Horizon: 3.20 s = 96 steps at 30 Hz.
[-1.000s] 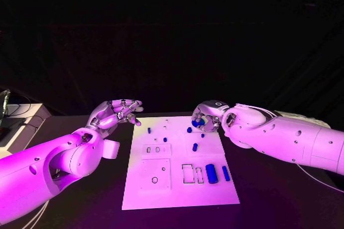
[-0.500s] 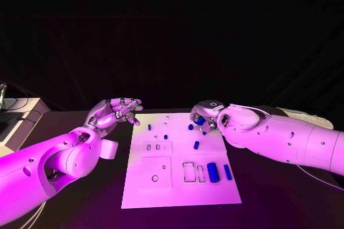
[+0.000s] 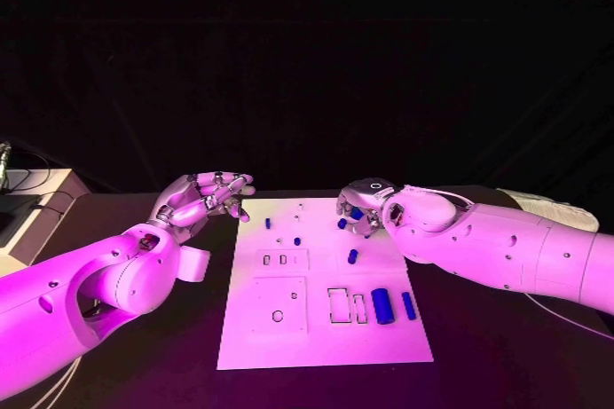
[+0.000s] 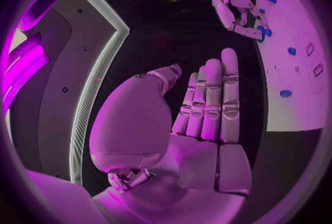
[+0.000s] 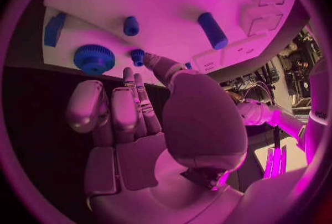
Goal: Assemble the parts on the task board
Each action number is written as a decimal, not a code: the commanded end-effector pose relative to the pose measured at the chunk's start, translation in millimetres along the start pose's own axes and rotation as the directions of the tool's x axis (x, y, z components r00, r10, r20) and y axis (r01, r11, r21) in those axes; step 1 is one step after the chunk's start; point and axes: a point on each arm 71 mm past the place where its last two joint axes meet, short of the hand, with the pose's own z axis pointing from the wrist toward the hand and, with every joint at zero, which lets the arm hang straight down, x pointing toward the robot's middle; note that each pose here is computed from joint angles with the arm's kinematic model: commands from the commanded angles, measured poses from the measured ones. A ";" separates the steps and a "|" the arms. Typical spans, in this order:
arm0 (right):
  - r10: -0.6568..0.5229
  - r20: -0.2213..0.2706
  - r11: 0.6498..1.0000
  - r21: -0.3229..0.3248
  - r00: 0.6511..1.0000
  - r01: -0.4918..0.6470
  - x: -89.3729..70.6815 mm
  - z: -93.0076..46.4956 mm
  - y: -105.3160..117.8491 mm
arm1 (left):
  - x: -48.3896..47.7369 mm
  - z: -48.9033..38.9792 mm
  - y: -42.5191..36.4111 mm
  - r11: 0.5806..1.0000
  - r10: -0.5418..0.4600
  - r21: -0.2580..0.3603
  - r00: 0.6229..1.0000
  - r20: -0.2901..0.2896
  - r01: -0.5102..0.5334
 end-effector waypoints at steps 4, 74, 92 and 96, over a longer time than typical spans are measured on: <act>-0.023 -0.027 1.000 0.009 0.999 0.023 2.9 1.9 -0.6 | 2.3 0.6 -3.4 1.000 0.001 0.012 1.000 -0.024 -0.001; 0.051 0.305 0.998 0.012 0.951 -0.058 -20.5 38.8 43.8 | 1.4 1.7 -8.3 1.000 0.008 0.021 0.999 -0.035 -0.007; 0.052 0.305 0.998 0.015 0.951 -0.059 -19.8 46.1 51.4 | 1.6 2.4 -9.3 1.000 0.010 0.023 0.999 -0.039 -0.009; 0.047 0.297 0.998 0.020 0.954 -0.055 -19.2 47.6 50.8 | 2.3 2.4 -9.6 1.000 0.010 0.023 0.999 -0.043 -0.009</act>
